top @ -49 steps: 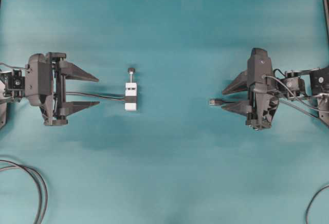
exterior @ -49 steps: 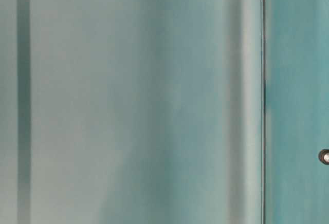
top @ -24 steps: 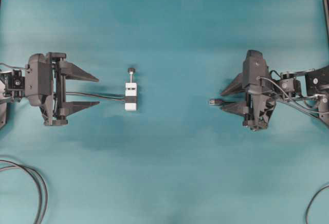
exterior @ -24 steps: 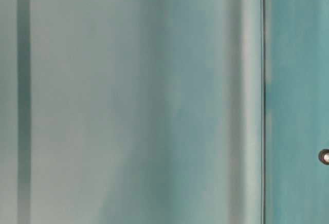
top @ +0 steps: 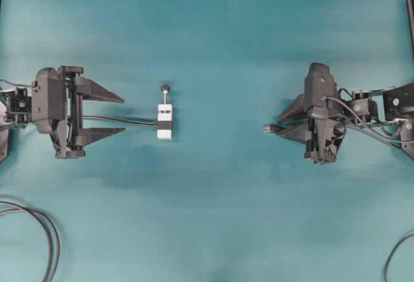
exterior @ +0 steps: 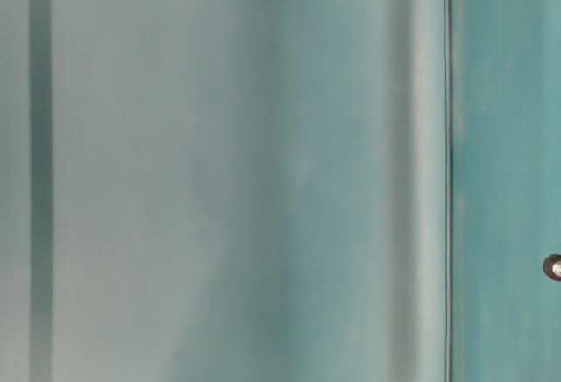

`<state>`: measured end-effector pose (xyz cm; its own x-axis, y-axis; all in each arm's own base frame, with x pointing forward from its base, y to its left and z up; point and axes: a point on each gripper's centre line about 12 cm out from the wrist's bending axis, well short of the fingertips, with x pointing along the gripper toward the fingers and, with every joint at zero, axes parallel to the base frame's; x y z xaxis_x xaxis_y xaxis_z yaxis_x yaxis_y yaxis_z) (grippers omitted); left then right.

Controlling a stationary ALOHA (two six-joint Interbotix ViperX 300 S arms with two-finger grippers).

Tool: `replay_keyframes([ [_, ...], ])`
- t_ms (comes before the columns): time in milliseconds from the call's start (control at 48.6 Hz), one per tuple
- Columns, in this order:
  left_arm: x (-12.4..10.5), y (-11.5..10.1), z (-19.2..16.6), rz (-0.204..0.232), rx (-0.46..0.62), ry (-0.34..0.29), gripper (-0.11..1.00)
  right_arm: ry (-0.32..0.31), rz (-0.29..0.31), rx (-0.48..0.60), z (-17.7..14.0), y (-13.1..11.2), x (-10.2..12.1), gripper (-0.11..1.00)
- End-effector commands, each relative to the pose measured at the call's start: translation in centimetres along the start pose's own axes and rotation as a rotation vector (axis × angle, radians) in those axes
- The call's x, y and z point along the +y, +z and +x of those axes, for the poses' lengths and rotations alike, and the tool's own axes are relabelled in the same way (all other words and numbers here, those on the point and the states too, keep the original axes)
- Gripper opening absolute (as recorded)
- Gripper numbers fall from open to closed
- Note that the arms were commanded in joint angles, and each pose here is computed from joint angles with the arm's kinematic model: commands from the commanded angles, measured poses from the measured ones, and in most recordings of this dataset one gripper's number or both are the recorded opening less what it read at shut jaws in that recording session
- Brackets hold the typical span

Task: Insert the USB cable into the female connector supported by the left arm.
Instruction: 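Close the right gripper on the black USB plug and lift it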

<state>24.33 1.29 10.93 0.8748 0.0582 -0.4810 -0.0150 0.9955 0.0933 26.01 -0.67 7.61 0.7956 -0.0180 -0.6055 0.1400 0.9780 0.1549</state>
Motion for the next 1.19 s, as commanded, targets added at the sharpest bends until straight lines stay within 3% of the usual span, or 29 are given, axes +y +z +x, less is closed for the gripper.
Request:
replay_keyframes([
  [0,0.0,0.5,0.1,-0.002,-0.018,0.002,0.79,0.008,-0.005,-0.025,0.1,0.6,0.2,0.34],
  [124,0.0,0.5,0.1,-0.002,-0.018,0.002,0.79,0.010,-0.007,-0.023,0.1,0.6,0.3,0.28],
  [721,0.0,0.4,0.1,-0.001,-0.014,0.000,0.79,0.035,-0.042,0.087,1.6,-1.4,1.5,0.28],
  [1174,-0.1,0.2,0.1,0.002,-0.008,-0.003,0.79,0.032,-0.052,0.106,1.0,-1.1,1.6,0.22],
])
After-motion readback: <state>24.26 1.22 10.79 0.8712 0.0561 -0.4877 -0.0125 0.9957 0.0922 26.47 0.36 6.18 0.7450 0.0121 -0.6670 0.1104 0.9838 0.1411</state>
